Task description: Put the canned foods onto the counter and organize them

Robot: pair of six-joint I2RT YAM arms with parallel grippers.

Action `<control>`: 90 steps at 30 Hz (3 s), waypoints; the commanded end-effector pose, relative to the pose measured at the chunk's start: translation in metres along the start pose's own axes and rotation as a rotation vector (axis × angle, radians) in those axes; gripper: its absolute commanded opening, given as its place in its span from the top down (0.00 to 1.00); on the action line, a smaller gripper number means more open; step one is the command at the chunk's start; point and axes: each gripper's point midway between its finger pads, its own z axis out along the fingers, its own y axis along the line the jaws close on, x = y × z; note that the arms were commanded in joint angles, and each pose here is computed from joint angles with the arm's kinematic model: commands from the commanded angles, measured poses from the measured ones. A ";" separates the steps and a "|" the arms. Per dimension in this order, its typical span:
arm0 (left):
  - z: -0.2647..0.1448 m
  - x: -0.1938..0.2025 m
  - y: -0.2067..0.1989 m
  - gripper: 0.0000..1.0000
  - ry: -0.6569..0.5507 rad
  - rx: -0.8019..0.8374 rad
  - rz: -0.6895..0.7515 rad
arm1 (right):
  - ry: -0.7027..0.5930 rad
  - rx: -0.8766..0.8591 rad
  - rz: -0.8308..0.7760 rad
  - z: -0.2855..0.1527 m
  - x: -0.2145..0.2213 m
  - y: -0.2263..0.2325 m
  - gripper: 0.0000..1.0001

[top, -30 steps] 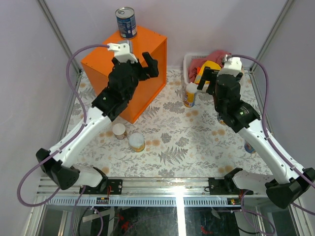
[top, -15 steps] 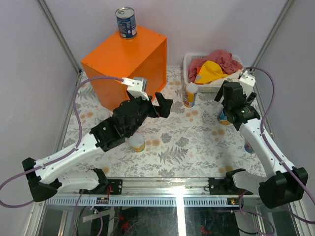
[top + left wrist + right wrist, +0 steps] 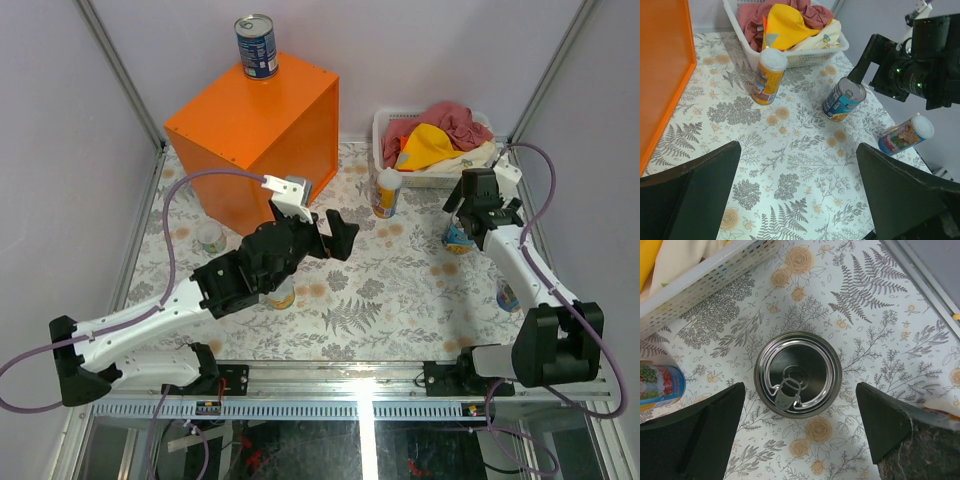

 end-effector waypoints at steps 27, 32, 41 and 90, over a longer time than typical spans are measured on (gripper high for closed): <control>0.004 0.000 -0.011 0.00 -0.058 0.052 0.030 | 0.005 -0.038 0.063 0.027 -0.011 0.014 0.01; 0.004 0.002 -0.013 0.00 -0.056 0.061 0.026 | -0.019 -0.056 0.049 0.018 -0.024 0.016 0.01; 0.004 0.002 -0.016 0.00 -0.054 0.073 0.024 | -0.027 -0.042 0.028 0.011 -0.028 0.010 0.01; 0.004 0.024 -0.002 0.00 -0.013 0.028 0.042 | 0.164 -0.069 0.002 0.044 0.032 0.014 0.52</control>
